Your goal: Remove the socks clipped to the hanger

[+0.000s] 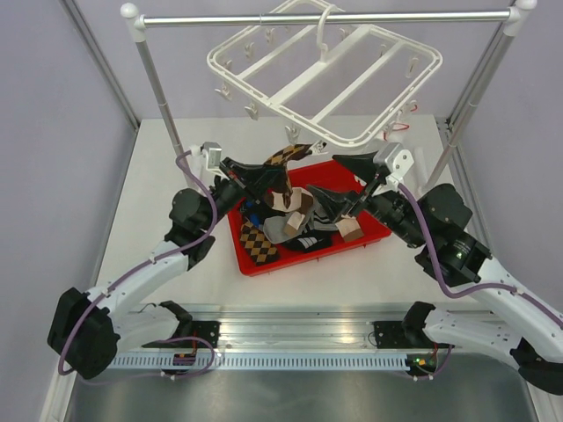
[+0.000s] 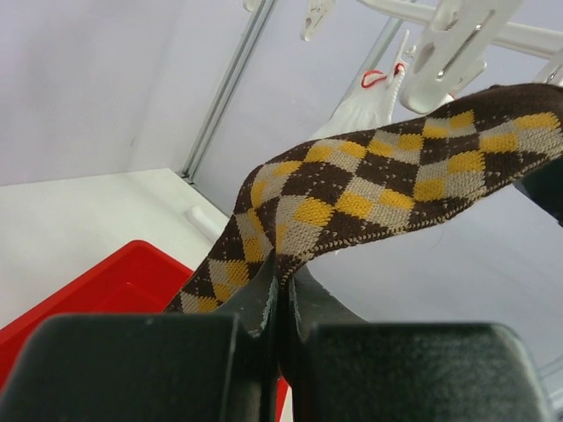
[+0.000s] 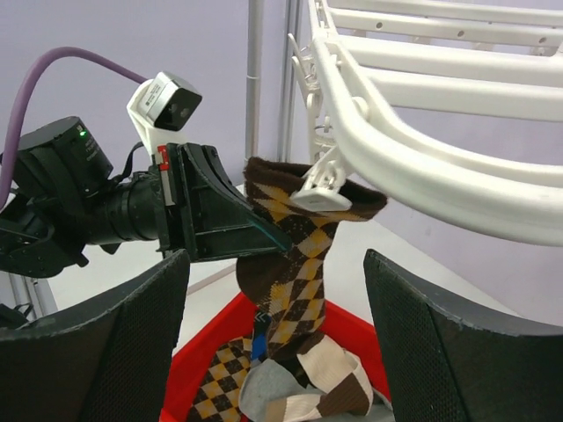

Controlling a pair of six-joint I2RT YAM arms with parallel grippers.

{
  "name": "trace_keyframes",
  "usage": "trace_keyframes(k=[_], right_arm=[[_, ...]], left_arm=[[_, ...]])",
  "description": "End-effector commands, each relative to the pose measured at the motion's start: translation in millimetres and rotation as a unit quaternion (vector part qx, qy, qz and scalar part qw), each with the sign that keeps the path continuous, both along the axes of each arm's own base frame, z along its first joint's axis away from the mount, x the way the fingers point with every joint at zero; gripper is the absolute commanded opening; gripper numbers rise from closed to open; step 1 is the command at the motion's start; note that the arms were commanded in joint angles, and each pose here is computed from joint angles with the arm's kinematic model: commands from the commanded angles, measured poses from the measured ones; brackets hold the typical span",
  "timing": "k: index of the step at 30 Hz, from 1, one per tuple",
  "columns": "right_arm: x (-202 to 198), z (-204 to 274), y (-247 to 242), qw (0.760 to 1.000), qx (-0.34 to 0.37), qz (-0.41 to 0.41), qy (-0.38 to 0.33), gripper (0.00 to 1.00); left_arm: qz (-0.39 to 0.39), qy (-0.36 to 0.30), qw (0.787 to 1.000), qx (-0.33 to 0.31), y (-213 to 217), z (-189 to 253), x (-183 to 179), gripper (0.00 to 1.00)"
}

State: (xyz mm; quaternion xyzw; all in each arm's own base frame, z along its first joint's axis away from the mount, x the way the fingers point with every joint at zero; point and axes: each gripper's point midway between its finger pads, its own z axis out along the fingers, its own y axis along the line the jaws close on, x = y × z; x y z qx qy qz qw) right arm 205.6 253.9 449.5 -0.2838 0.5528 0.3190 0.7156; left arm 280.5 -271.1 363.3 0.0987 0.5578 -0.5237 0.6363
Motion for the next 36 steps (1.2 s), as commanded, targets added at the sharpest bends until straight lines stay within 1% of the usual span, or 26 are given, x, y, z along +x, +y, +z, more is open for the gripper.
trace_keyframes(k=[1,3,4,6,10,15,17,20,25,36], right_arm=[[-3.6,21.0,3.3,0.998,0.025,0.038,-0.034,0.83],[-0.7,23.7,2.6,0.997,0.032,0.058,-0.037,0.85],[7.0,23.4,-1.7,0.997,0.030,0.051,-0.042,0.86],[2.5,25.7,2.1,0.995,0.042,0.080,-0.042,0.89],[0.7,27.1,9.8,0.992,0.043,0.107,-0.053,0.89],[2.8,28.1,18.9,0.989,0.047,0.125,-0.062,0.88],[4.0,27.9,22.8,0.988,0.048,0.131,-0.062,0.87],[4.9,29.3,24.5,0.988,0.046,0.132,-0.071,0.84],[4.1,33.0,24.6,0.986,0.046,0.134,-0.082,0.84],[10.0,37.8,31.0,0.984,0.070,0.139,-0.090,0.82]], left_arm=[[-0.027,0.004,0.999,-0.023,6.1,12.4,-13.1,0.02],[-0.027,0.005,0.999,-0.023,10.3,13.9,-14.1,0.02],[-0.031,0.008,0.999,-0.024,11.3,14.9,-14.7,0.02],[-0.047,0.014,0.999,-0.022,11.3,17.4,-16.5,0.02],[-0.078,0.027,0.997,-0.008,6.2,16.5,-19.4,0.02],[-0.129,0.049,0.990,0.011,-6.3,9.8,-27.5,0.02],[-0.149,0.061,0.987,0.022,-11.0,4.2,-30.2,0.02],[-0.168,0.073,0.983,0.025,-15.8,2.0,-31.4,0.02],[-0.205,0.096,0.974,0.027,-21.7,-1.2,-35.7,0.02],[-0.250,0.130,0.959,0.024,-28.2,-9.8,-41.8,0.02]])
